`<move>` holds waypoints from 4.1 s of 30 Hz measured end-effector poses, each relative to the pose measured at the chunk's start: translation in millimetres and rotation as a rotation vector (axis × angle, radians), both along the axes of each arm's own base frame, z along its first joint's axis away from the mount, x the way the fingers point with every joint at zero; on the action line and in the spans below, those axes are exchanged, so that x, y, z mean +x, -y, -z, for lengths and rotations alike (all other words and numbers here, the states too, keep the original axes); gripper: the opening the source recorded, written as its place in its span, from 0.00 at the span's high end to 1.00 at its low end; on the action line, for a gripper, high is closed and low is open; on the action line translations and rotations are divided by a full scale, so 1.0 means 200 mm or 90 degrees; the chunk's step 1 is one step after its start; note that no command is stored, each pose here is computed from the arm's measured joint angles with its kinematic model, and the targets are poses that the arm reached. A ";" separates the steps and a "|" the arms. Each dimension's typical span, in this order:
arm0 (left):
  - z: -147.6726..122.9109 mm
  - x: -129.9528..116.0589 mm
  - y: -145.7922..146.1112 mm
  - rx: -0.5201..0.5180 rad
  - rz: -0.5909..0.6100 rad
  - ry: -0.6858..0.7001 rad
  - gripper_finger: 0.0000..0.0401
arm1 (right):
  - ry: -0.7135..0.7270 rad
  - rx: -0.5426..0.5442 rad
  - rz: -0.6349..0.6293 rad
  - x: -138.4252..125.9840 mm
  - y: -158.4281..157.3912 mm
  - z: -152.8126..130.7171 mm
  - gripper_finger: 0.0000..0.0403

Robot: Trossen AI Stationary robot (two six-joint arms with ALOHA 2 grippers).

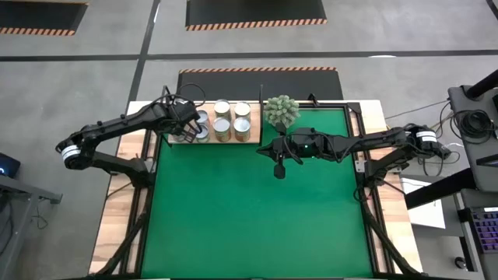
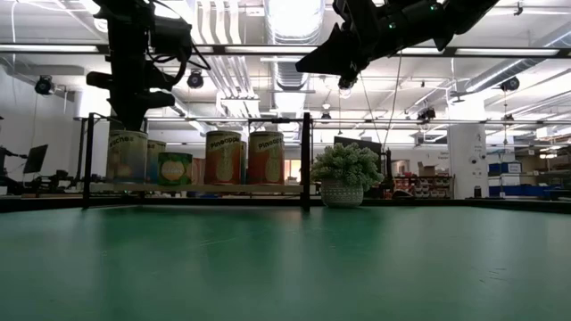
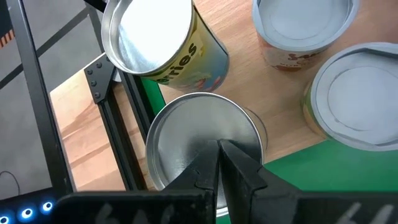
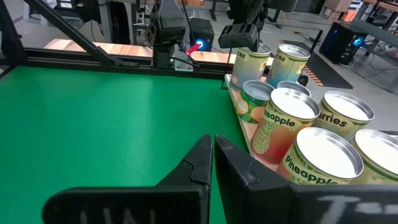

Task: Pick and place cans onto a shelf
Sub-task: Adjust the canned goods on the shelf, then return to Home Position

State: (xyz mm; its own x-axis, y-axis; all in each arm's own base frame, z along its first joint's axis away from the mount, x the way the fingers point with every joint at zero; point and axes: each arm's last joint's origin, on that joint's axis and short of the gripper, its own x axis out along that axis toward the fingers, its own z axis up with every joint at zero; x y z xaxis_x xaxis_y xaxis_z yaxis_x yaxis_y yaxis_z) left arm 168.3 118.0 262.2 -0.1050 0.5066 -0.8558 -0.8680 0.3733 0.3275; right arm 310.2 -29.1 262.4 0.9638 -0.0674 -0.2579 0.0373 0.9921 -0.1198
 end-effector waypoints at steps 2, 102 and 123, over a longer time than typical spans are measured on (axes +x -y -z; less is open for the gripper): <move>0.00 0.00 0.00 -0.002 0.001 0.002 1.00 | 0.000 0.000 0.000 0.00 0.00 0.00 0.98; 0.25 -0.47 0.76 0.331 1.012 0.758 1.00 | 0.227 -0.087 -0.006 -1.00 -0.10 0.36 0.98; 0.39 -0.42 0.79 0.299 0.982 0.798 1.00 | 0.224 -0.138 -0.073 -1.06 -0.12 0.43 0.98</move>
